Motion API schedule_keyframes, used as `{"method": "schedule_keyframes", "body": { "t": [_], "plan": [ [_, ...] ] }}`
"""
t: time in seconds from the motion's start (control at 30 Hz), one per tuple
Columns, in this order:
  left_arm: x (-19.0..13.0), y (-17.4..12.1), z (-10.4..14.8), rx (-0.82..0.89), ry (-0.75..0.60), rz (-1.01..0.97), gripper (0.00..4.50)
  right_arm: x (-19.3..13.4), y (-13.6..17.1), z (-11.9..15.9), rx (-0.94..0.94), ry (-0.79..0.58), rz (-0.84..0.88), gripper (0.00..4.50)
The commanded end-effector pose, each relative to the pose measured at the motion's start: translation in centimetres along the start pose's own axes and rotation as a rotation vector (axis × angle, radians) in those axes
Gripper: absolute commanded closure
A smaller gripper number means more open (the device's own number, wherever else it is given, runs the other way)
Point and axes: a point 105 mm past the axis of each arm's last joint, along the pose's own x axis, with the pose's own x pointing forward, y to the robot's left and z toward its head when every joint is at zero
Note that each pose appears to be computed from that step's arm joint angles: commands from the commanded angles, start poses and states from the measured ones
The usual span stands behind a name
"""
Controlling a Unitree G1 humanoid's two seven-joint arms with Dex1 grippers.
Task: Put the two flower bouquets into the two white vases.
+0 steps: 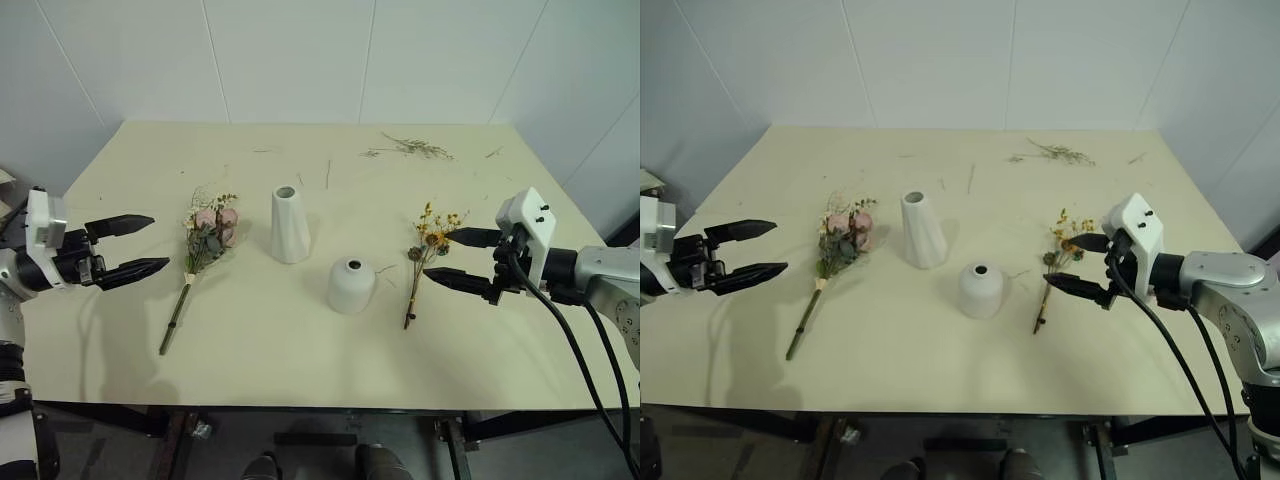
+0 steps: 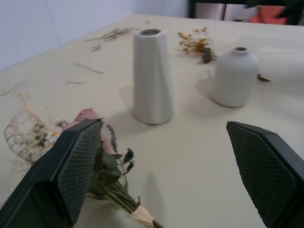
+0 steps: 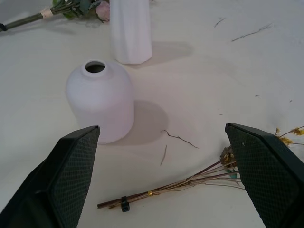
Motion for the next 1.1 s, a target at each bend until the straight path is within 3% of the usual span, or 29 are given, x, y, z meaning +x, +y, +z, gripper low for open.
{"method": "schedule_keyframes", "body": {
  "t": [0.03, 0.37, 0.6, 0.73, 0.87, 1.1],
  "plan": [
    [-0.2, 0.8, 0.3, -0.016, 0.027, 0.098, 0.00, -0.5, -0.1, 1.5, -0.085, -0.038, -0.010, 0.04],
    [2.8, -1.5, -2.4, -0.261, 0.293, 0.372, 0.00, 0.5, -0.9, 1.8, -0.184, -0.147, 0.062, 0.04],
    [3.4, -3.1, -2.9, -0.355, 0.417, 0.427, 0.00, 1.8, -1.4, 2.4, -0.199, -0.190, 0.076, 0.04],
    [4.3, -4.0, -3.6, -0.493, 0.532, 0.430, 0.00, 1.7, -1.9, 2.4, -0.213, -0.187, 0.062, 0.04],
    [4.5, -3.9, -3.6, -0.481, 0.565, 0.439, 0.00, 1.7, -2.0, 2.4, -0.215, -0.183, 0.056, 0.04],
    [4.6, -2.7, -6.1, -0.552, 0.670, 0.529, 0.00, 1.7, -1.9, 2.3, -0.216, -0.179, 0.046, 0.04]
  ]
}}
